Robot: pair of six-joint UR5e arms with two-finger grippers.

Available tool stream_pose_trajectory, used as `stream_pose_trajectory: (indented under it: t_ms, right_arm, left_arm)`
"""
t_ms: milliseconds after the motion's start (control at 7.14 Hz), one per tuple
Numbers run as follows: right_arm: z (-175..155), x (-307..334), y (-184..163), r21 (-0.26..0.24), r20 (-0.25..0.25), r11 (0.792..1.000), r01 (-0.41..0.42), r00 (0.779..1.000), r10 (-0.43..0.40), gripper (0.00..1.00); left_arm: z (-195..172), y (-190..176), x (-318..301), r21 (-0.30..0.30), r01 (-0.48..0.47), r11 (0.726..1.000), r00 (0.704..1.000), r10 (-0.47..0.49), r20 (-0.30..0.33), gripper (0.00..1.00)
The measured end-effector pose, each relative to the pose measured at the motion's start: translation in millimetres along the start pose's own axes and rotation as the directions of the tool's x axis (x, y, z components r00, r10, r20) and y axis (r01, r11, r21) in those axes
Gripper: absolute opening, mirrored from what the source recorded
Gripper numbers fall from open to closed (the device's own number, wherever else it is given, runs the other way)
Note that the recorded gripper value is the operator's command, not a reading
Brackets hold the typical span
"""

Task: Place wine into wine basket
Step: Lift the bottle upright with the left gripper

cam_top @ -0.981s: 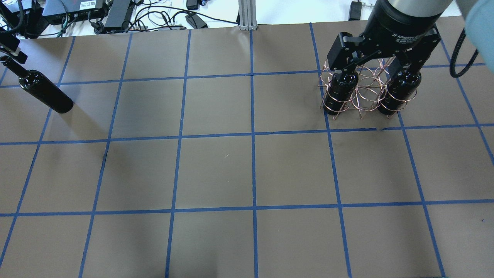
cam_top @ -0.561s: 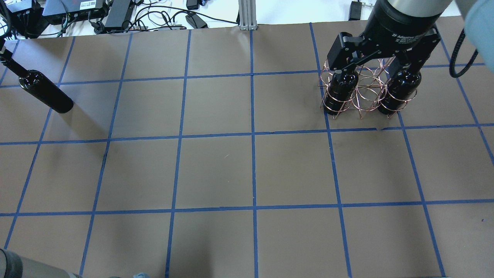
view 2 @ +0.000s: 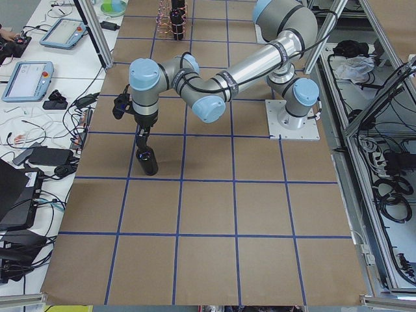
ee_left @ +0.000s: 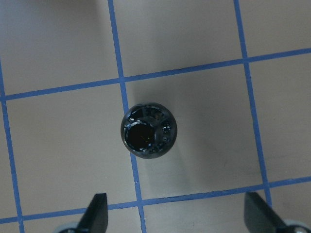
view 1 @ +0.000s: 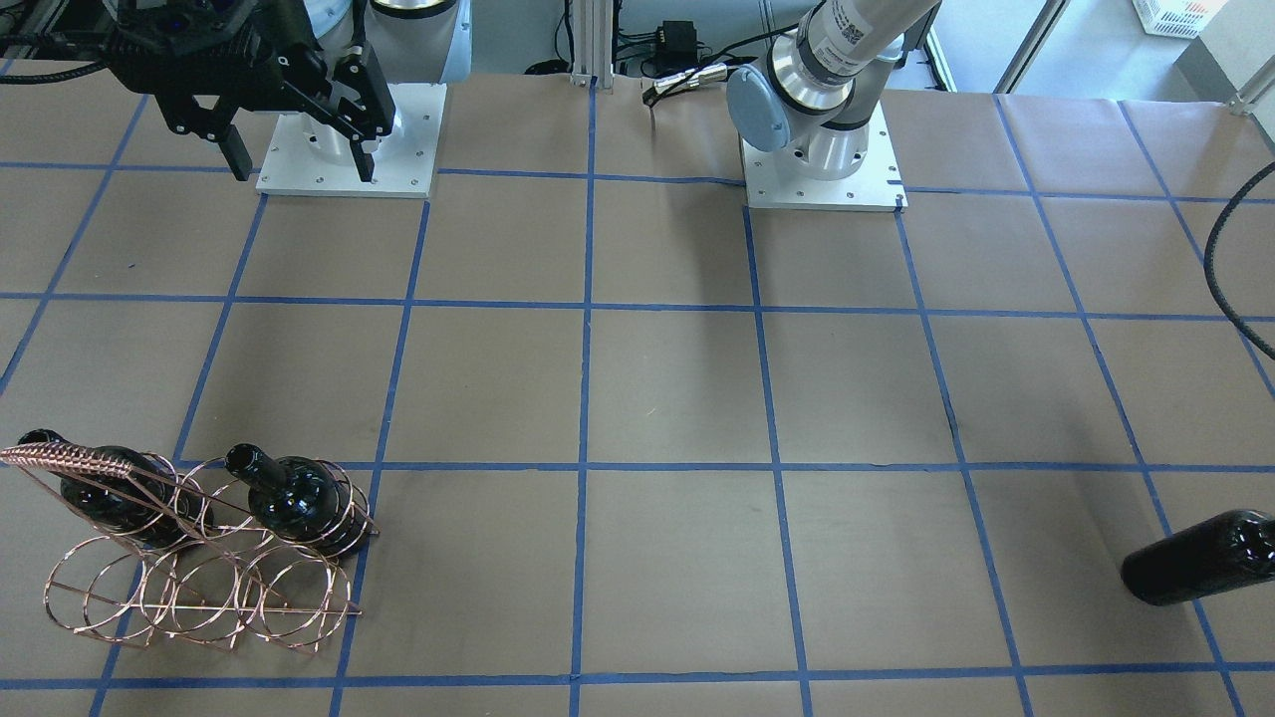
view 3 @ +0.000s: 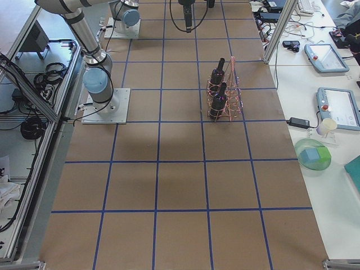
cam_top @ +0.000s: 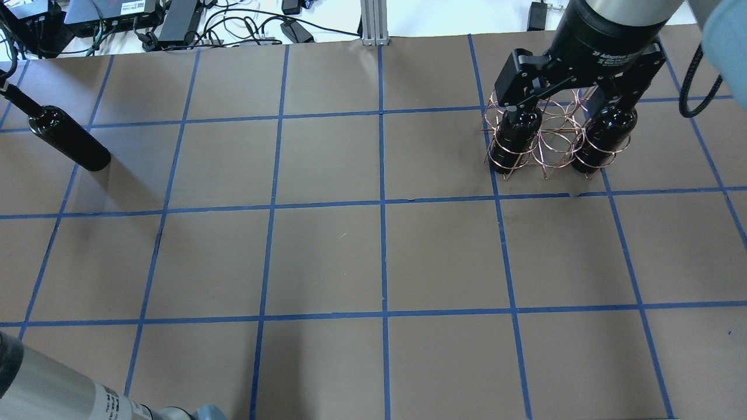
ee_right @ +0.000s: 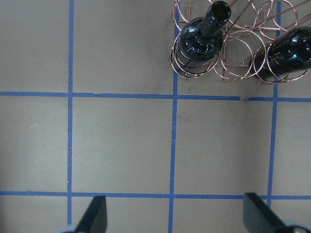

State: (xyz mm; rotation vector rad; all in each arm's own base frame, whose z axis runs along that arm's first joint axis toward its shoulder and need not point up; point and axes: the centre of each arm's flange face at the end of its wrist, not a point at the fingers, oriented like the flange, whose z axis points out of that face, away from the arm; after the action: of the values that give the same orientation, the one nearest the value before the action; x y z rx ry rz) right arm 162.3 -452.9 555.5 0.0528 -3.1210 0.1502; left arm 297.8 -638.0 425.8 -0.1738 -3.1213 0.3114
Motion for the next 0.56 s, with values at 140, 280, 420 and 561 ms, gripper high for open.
stream_pose_trajectory:
  t_ms: [140, 280, 420, 561]
  right_arm:
    - [0, 0, 0, -0.001, 0.0, 1.0, 0.0, 1.0, 0.0, 1.0]
    - [0, 0, 0, -0.001, 0.0, 1.0, 0.0, 1.0, 0.0, 1.0]
    - [1, 0, 0, -0.002, -0.001, 1.0, 0.0, 1.0, 0.0, 1.0]
    - [1, 0, 0, -0.002, -0.001, 1.0, 0.0, 1.0, 0.0, 1.0]
  left_arm:
    - [10, -4, -3, 0.013, 0.032, 0.999, 0.999, -0.032, -0.021, 1.0]
    - [20, -7, -6, 0.02, 0.052, 0.998, 0.998, -0.051, -0.03, 1.0]
    - [28, -9, -9, 0.027, 0.061, 0.998, 0.998, -0.06, -0.031, 0.99]
    - [35, -10, -11, 0.027, 0.068, 0.997, 0.997, -0.067, -0.034, 0.98]
